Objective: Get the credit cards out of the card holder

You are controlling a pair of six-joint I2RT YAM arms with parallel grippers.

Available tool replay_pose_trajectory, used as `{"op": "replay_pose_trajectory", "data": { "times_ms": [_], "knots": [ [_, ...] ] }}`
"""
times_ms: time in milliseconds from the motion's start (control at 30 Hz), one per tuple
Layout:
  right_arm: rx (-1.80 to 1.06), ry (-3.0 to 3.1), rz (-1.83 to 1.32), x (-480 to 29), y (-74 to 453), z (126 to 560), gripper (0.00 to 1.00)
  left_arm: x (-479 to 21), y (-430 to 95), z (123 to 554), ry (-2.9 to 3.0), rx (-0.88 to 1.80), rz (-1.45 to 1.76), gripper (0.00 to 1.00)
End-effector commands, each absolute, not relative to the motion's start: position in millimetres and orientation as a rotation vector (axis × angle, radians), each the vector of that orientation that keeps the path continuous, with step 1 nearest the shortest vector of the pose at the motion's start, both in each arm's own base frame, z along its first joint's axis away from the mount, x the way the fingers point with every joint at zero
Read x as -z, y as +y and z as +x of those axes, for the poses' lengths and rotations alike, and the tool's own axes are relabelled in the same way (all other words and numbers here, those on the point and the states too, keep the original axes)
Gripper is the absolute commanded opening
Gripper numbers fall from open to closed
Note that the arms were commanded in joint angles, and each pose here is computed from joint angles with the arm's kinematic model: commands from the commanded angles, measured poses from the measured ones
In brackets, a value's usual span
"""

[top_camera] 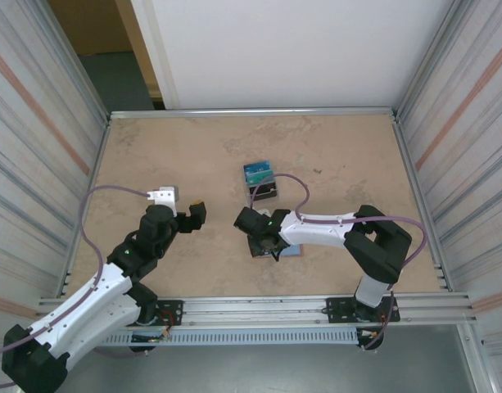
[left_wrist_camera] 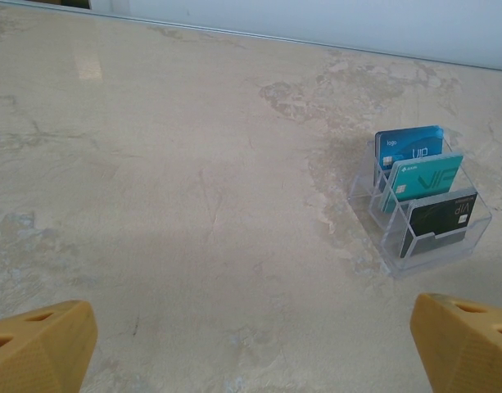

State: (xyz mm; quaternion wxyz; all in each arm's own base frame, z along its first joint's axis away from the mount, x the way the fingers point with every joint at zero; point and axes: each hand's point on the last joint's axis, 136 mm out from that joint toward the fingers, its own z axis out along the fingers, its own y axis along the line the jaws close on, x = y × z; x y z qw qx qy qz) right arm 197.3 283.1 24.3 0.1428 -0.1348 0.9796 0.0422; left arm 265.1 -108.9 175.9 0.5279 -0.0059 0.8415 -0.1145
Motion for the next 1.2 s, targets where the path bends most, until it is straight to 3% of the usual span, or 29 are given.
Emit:
{"op": "replay_pose_trajectory", "data": {
  "times_ms": [0,200,433,567,1000,1167],
  "knots": [
    [-0.086,2.876,-0.342,-14,265,192,0.45,-188,-110,268,1.99,0.301,-0.039,0.99],
    [-0.226,2.865,-0.326,-22,267,193,0.39,-190,-112,268,1.989,0.311,-0.032,0.99],
    [-0.3,2.846,-0.301,-31,260,197,0.19,-197,-115,268,1.979,0.329,-0.013,0.99],
    [-0.36,2.825,-0.358,-37,265,195,0.12,-199,-119,267,1.974,0.341,-0.001,0.99],
    [-0.484,2.762,-0.69,-50,311,162,0.12,-201,-134,263,1.937,0.29,0.027,0.99],
    [-0.431,2.764,-0.679,-50,299,160,0.18,-204,-138,262,1.914,0.291,0.028,0.99]
  ]
}}
